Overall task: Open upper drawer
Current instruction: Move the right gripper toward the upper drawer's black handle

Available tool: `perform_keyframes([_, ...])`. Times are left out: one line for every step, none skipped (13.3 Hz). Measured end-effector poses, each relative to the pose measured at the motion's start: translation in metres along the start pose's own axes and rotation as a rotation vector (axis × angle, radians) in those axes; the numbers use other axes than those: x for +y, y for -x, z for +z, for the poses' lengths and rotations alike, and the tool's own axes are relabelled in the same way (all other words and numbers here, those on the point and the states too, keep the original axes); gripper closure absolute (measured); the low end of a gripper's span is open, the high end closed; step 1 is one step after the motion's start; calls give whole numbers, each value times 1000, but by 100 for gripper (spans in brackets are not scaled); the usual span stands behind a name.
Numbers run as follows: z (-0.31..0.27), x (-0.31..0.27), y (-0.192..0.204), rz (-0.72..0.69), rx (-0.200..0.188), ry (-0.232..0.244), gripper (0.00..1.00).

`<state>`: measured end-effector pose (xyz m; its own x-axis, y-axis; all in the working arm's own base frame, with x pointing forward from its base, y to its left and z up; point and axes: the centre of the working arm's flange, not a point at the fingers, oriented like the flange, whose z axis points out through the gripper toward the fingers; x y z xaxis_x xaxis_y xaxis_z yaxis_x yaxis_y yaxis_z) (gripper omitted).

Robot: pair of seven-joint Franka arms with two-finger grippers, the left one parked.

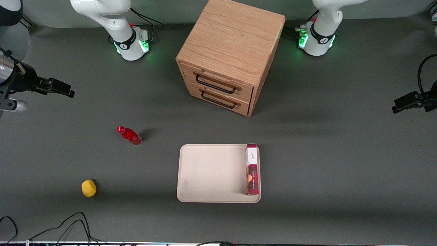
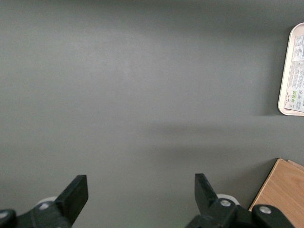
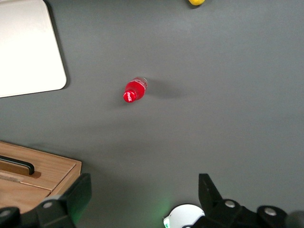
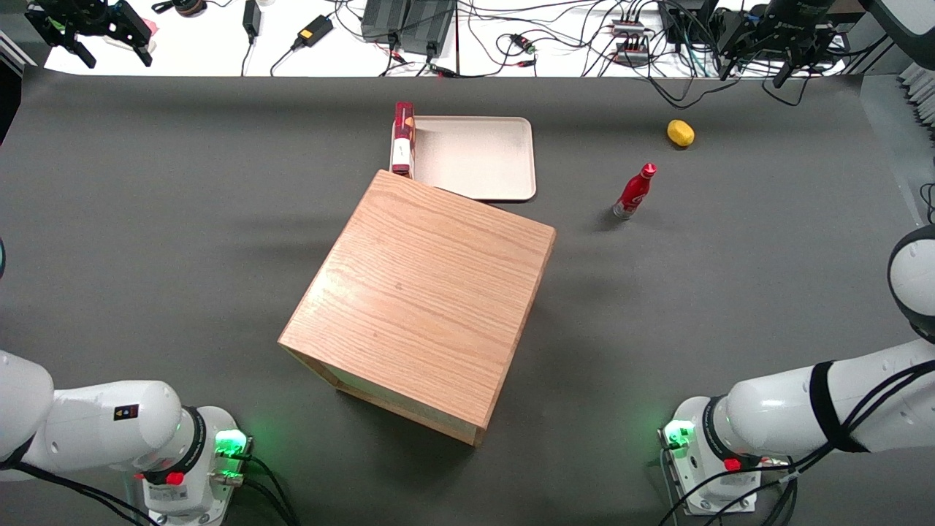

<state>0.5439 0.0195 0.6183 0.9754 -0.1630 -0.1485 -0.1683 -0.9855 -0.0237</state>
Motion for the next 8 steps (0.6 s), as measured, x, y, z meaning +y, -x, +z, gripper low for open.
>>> perform_keyframes([-1, 0, 1, 1, 2, 0, 0])
perform_keyframes([-3, 1, 2, 2, 6, -1, 0])
perform_keyframes([-4, 0, 2, 1, 9, -2, 0])
perform_keyframes([-5, -1, 3, -2, 11, -4, 0])
perform_keyframes([-5, -6, 4, -11, 9, -12, 0])
perform_keyframes([-4, -15, 5, -25, 4, -31, 0])
perform_keyframes([-4, -24, 7, -41, -2, -56, 0])
perform_keyframes([-3, -32, 8, -53, -8, -86, 0])
